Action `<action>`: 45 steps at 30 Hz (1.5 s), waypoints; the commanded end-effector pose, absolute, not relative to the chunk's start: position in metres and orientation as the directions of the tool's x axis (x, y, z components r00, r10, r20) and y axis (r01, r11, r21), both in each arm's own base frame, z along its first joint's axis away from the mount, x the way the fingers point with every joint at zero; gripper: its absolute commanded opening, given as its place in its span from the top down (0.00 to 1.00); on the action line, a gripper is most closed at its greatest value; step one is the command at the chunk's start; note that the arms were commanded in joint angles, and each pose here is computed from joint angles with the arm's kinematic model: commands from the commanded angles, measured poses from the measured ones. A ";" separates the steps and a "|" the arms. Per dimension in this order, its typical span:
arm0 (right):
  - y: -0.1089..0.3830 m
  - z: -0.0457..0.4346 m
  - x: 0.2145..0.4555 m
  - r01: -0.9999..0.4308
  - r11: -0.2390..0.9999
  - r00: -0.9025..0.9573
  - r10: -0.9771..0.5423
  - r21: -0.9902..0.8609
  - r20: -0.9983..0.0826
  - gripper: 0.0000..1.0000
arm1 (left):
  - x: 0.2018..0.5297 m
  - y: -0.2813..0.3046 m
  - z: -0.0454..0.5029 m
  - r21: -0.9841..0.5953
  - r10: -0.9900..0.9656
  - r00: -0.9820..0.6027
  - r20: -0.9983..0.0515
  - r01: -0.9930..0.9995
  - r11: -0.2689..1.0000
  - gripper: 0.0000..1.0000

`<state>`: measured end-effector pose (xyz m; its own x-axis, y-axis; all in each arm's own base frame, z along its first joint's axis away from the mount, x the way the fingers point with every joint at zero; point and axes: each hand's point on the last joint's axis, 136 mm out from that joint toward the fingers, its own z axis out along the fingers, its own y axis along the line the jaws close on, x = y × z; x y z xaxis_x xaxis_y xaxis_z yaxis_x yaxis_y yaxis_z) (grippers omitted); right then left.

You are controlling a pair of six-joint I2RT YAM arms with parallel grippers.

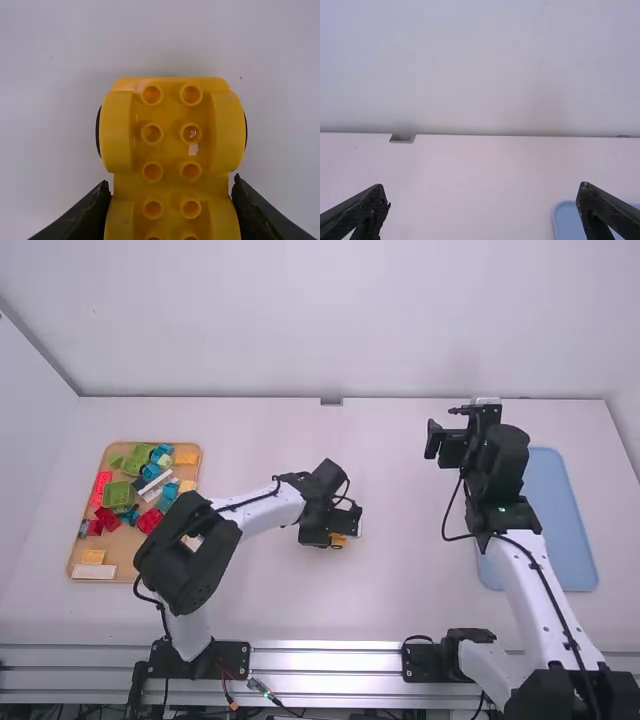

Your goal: Assemble lego blocks to make yellow taxi

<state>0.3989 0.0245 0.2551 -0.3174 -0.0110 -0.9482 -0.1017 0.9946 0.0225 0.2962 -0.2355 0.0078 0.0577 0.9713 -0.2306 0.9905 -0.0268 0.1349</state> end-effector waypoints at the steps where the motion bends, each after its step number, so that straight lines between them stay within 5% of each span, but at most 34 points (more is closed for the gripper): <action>1: 0.027 0.270 0.404 -0.105 0.994 -0.289 -0.007 0.024 -0.957 0.01 | 0.293 -0.235 0.000 0.098 0.966 0.053 -0.254 0.995 -0.029 0.93; 6: 0.026 0.270 0.404 -0.102 0.994 -0.288 -0.006 0.025 -0.958 0.01 | 0.291 -0.234 -0.009 0.084 0.970 0.051 -0.237 0.996 -0.032 0.89; 9: 0.026 0.271 0.404 -0.103 0.994 -0.288 -0.006 0.025 -0.958 0.01 | 0.292 -0.230 -0.010 0.093 0.976 0.051 -0.212 0.995 -0.032 0.71; 10: 0.026 0.271 0.404 -0.103 0.994 -0.287 -0.006 0.025 -0.958 0.01 | 0.292 -0.230 -0.010 0.093 0.976 0.051 -0.212 0.995 -0.032 0.58; 11: 0.026 0.271 0.404 -0.103 0.994 -0.288 -0.006 0.025 -0.958 0.01 | 0.292 -0.230 -0.010 0.093 0.976 0.051 -0.212 0.995 -0.032 0.55; 13: 0.026 0.271 0.404 -0.103 0.994 -0.288 -0.008 0.023 -0.958 0.01 | 0.294 -0.228 -0.011 0.104 0.979 0.050 -0.198 0.994 -0.030 0.16; 16: 0.026 0.271 0.404 -0.104 0.994 -0.287 -0.010 0.021 -0.958 0.01 | 0.302 -0.226 -0.009 0.136 0.982 0.047 -0.181 0.990 -0.023 0.01; 23: 0.026 0.273 0.404 -0.104 0.994 -0.279 -0.009 0.021 -0.960 0.01 | 0.324 -0.205 0.039 0.170 0.988 -0.046 -0.147 0.983 0.071 0.01; 30: 0.026 0.272 0.404 -0.104 0.994 -0.280 -0.009 0.021 -0.960 0.01 | 0.388 -0.122 0.098 0.262 0.804 -0.549 -0.230 0.761 0.594 0.01; 32: 0.026 0.273 0.404 -0.104 0.994 -0.279 -0.009 0.021 -0.960 0.01 | 0.408 -0.073 0.112 0.242 0.604 -0.738 -0.301 0.553 0.797 0.01; 35: 0.026 0.273 0.405 -0.104 0.994 -0.277 -0.009 0.021 -0.961 0.01 | 0.420 -0.026 0.120 0.199 0.375 -0.855 -0.357 0.323 0.925 0.01; 40: 0.026 0.276 0.405 -0.105 0.994 -0.265 -0.009 0.020 -0.964 0.01 | 0.416 0.057 0.125 0.081 -0.104 -0.912 -0.397 -0.148 0.986 0.01; 45: 0.026 0.280 0.406 -0.105 0.994 -0.249 -0.008 0.019 -0.968 0.01 | 0.384 0.138 0.120 -0.037 -0.591 -0.724 -0.356 -0.621 0.783 0.01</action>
<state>0.4016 0.0248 0.2639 -0.2810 -0.0138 -0.9596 -0.1051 0.9943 0.0165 0.3918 0.1100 0.1081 -0.8926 -0.3006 -0.3359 -0.3372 0.9399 0.0548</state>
